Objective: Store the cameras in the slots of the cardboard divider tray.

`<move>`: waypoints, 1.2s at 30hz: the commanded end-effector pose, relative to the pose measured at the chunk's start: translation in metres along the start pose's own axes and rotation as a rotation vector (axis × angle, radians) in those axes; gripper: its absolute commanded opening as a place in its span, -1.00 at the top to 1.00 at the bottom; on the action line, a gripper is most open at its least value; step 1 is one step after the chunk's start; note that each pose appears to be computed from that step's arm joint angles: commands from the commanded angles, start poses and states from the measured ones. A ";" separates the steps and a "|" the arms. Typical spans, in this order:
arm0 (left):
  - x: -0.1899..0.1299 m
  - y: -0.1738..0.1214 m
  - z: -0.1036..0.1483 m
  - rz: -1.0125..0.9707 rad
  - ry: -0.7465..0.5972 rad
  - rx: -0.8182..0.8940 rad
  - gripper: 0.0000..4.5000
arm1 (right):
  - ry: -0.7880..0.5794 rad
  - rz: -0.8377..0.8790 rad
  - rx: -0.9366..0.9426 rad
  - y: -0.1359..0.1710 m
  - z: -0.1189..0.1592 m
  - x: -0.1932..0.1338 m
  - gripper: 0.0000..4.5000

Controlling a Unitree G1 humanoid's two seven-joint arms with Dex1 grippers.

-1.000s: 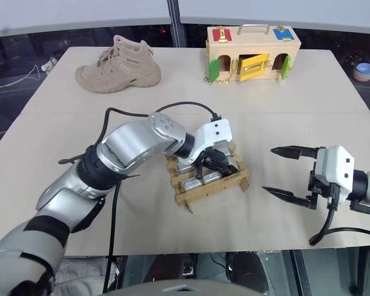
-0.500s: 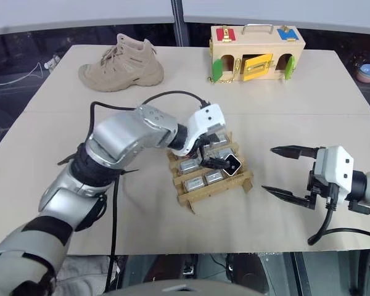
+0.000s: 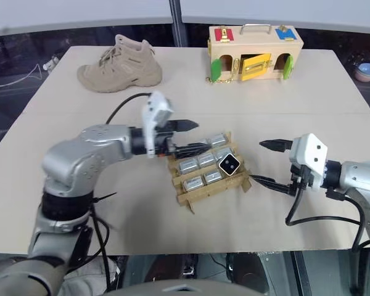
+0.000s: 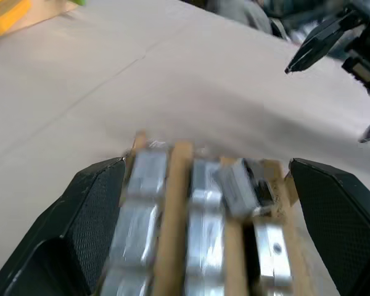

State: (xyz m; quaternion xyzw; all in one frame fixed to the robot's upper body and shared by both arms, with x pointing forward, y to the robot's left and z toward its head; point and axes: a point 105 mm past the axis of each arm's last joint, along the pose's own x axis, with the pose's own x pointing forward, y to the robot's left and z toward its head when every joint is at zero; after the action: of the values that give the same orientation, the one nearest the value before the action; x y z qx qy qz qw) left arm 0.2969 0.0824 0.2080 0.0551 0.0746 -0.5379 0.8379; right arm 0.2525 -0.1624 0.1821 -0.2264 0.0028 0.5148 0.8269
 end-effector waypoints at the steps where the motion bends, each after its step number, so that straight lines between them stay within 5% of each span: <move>1: -0.043 -0.002 0.020 0.055 -0.222 0.147 -0.96 | 0.016 0.043 0.046 0.002 0.003 0.017 -0.87; 12: -0.129 -0.036 -0.036 -0.169 -0.120 0.093 -0.96 | 0.055 0.151 0.153 -0.009 -0.006 0.055 -0.87; 32: -0.114 -0.048 -0.045 -0.136 -0.125 0.112 -0.96 | 0.051 0.215 -0.073 -0.009 -0.019 0.068 -0.87; 36: -0.111 -0.047 -0.044 -0.135 -0.125 0.117 -0.98 | 0.038 0.235 -0.081 -0.005 -0.018 0.067 -0.28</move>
State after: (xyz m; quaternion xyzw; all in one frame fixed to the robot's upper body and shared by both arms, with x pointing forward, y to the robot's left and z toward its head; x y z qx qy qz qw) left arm 0.2082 0.1748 0.1780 0.0534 0.0106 -0.5905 0.8052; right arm 0.2955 -0.1147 0.1418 -0.2561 0.0472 0.6005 0.7560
